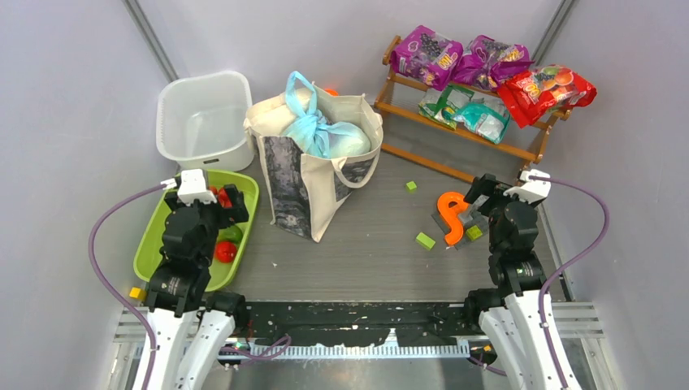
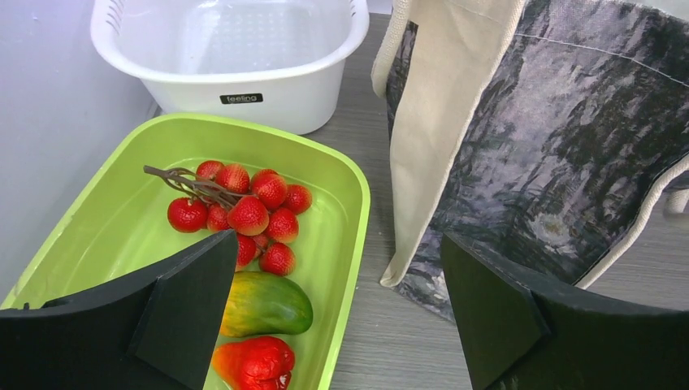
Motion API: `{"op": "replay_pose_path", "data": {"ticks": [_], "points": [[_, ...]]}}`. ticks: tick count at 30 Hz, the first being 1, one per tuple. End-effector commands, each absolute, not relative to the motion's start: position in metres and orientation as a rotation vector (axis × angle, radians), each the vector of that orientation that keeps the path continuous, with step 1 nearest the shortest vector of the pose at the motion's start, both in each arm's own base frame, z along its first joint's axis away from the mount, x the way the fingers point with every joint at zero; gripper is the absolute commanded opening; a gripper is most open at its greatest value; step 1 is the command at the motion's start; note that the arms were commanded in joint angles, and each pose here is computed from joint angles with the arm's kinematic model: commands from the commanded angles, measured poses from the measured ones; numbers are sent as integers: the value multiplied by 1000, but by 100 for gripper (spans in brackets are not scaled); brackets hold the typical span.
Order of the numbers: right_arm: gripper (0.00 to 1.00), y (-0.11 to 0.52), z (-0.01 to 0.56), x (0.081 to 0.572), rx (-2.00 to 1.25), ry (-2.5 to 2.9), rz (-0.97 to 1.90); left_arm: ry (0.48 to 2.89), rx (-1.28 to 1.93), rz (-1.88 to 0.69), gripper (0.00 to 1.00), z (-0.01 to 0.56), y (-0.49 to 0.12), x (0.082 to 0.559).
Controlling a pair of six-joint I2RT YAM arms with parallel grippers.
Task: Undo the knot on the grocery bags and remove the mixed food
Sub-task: Adjust the takeout bag at the center of the board.
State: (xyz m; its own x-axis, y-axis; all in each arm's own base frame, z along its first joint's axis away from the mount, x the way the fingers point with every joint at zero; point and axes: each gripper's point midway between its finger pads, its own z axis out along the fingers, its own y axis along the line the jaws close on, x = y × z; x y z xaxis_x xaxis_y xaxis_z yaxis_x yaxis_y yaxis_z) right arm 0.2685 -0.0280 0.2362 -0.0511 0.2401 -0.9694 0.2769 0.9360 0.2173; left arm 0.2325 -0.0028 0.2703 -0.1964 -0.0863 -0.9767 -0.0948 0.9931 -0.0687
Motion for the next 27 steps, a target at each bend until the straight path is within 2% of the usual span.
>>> {"op": "replay_pose_path", "data": {"ticks": [1,14,21,27], "points": [[96,-31,254,270,411,1582,-32,1730,-136,-38,99,290,-8,233],[99,-28,256,269,400,1574,-19,1767,-25,-53,100,281,-20,240],[99,-28,260,266,393,1569,-15,1746,-21,-213,100,331,-45,251],[99,-27,263,263,390,1554,-8,1814,43,-342,100,359,-76,286]]}}
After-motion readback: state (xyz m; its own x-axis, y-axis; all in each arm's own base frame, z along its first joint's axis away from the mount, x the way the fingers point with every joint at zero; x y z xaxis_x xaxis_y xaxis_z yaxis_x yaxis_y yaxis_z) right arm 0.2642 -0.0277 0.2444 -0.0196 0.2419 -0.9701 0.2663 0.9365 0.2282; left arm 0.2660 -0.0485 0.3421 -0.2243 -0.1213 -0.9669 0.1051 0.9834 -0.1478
